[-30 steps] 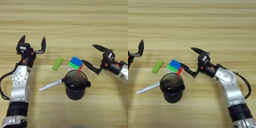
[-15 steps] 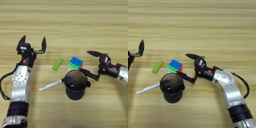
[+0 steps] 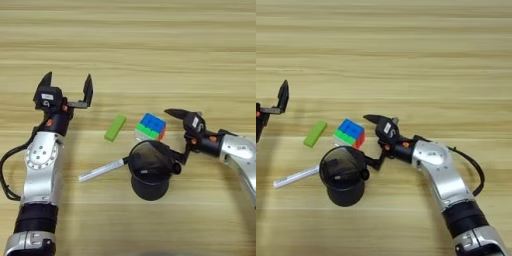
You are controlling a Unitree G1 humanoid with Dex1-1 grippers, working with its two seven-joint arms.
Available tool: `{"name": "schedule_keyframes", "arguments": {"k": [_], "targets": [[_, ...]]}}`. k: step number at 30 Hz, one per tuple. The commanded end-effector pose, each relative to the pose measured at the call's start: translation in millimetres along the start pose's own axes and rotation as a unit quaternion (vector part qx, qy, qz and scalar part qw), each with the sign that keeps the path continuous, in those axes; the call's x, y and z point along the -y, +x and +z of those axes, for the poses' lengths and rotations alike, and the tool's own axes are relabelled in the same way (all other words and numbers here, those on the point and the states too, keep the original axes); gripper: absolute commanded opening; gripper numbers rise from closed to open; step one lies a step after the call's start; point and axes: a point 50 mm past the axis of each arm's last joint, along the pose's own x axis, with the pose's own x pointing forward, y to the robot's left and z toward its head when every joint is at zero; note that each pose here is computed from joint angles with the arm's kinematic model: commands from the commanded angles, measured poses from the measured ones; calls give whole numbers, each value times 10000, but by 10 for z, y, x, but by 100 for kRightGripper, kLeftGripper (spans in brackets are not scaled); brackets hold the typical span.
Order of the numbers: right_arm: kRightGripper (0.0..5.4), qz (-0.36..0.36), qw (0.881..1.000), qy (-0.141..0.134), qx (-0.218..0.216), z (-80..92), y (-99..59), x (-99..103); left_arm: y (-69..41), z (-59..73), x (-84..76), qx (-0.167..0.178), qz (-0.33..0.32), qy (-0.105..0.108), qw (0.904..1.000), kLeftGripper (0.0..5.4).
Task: Move the objects on the table
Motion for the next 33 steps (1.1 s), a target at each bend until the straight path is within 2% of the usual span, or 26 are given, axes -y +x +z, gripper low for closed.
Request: {"name": "schedule_keyframes", "arguments": {"k": [1, 9, 13, 26, 33], "targets": [[540, 68, 9999, -97, -25, 29, 53, 19, 9, 3, 30, 41, -27, 11, 10000, 535], [540, 66, 9999, -65, -45, 3, 111, -6, 9, 6, 36, 56, -26, 15, 10000, 535], [482, 102, 9999, -52, -43, -5, 131, -27, 8, 6, 39, 60, -27, 15, 10000, 540], [341, 99, 9999, -34, -37, -24, 147, -40, 8, 0, 45, 67, -26, 15, 10000, 540], [335, 95, 9999, -55, -19, -17, 148, -39, 9, 1, 49, 75, -33, 21, 10000, 540]]}}
